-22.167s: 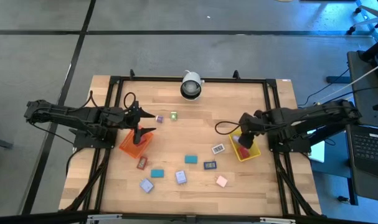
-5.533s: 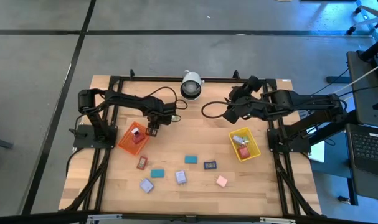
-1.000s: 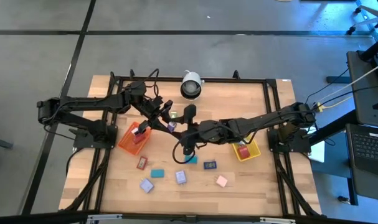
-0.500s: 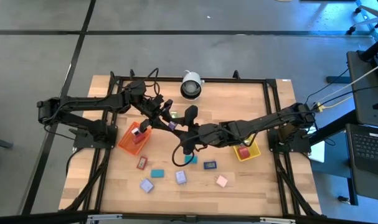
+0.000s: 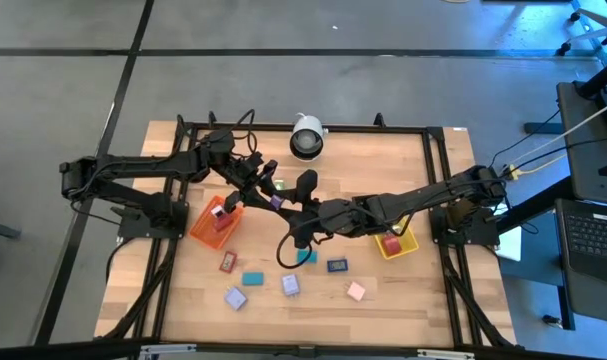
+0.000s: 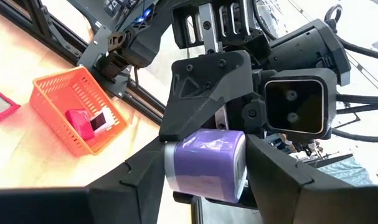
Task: Pick & Place Office items
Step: Put the violet charger adapter into the yellow basket
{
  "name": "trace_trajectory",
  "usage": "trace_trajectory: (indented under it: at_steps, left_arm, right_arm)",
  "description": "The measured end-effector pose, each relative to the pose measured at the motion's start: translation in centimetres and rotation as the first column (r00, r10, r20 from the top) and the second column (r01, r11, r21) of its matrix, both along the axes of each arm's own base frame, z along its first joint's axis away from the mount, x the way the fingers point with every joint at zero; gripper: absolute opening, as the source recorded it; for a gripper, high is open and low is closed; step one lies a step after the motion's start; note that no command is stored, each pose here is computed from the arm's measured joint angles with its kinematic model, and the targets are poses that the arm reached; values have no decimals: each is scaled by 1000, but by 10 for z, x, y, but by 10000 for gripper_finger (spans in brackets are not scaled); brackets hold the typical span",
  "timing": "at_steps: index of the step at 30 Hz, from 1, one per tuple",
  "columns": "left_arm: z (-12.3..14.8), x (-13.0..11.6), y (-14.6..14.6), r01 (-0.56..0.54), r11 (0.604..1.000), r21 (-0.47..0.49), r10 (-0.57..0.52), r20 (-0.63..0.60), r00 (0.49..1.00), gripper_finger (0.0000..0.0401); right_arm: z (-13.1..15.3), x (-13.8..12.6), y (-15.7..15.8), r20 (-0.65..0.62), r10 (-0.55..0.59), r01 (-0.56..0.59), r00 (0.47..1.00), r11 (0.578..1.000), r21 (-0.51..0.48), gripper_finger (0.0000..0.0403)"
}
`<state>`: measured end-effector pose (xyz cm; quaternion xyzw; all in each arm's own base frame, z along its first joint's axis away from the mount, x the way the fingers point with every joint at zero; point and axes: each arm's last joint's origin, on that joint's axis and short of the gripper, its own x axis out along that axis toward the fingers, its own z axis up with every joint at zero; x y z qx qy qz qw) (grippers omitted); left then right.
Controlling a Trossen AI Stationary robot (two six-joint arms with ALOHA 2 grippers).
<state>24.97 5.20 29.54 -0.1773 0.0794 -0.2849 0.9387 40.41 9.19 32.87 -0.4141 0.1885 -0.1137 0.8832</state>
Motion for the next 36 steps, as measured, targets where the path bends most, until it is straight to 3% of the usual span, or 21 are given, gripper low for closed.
trace_trajectory:
  at_steps: [5, 13, 20, 36]
  left_arm:
    - [0, 0, 0, -16, 1000, 2, 16, 3, 1000, 139]
    - [1, -1, 5, -45, 999, 6, 45, 12, 999, 182]
    - [3, -1, 5, -36, 999, -3, 36, 24, 999, 176]
    - [12, -5, 20, -184, 983, 6, 183, 85, 980, 204]
  right_arm:
    - [0, -1, -1, -8, -33, 33, 999, 999, -36, 188]
    - [0, -1, -2, -9, -53, 52, 999, 998, -44, 160]
    - [1, -1, -2, -7, -47, 47, 999, 998, -47, 160]
    - [13, -11, -9, -6, -160, 157, 987, 978, -140, 160]
